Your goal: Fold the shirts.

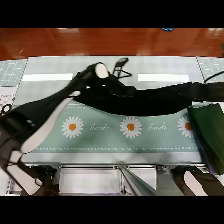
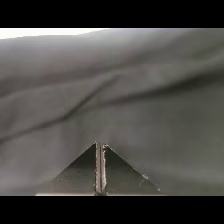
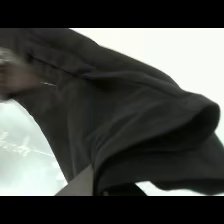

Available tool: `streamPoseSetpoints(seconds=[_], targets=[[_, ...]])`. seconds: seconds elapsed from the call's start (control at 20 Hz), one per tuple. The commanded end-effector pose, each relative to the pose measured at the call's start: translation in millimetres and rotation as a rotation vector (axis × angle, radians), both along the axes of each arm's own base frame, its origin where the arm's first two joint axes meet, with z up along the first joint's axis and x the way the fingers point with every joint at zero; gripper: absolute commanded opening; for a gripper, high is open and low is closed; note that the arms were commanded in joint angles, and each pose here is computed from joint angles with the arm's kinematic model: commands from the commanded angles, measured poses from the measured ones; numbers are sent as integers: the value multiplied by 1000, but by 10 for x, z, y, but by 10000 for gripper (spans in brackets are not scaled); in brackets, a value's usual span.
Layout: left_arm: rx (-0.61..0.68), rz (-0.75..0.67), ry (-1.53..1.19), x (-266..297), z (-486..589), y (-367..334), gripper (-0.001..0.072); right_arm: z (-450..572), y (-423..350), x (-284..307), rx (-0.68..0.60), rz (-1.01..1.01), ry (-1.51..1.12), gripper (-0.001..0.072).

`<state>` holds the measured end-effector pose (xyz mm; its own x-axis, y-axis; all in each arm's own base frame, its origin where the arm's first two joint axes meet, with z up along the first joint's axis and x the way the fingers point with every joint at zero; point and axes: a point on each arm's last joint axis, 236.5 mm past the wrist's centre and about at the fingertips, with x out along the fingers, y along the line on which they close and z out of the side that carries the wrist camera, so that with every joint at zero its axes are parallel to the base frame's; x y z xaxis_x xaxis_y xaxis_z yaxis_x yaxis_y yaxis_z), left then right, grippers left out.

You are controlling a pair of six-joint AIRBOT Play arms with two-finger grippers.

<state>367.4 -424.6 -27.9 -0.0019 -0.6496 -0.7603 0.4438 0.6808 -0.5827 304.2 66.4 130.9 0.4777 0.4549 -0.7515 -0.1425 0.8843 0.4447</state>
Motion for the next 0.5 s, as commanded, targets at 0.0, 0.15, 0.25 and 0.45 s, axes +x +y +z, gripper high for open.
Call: streamPoseSetpoints(seconds=[0.0,0.15,0.25,0.45], targets=[[43,-117,139,-482,-260,-386,16,217,90,-205,16,-8,-67,22],[62,-199,208,-898,-390,-544,17,327,173,-199,56,-2,-101,22],[8,-250,215,-1060,-298,-690,17,350,194,-189,69,-2,-107,22],[-29,-279,210,-654,14,-147,17,422,176,-35,97,-44,-150,23]])
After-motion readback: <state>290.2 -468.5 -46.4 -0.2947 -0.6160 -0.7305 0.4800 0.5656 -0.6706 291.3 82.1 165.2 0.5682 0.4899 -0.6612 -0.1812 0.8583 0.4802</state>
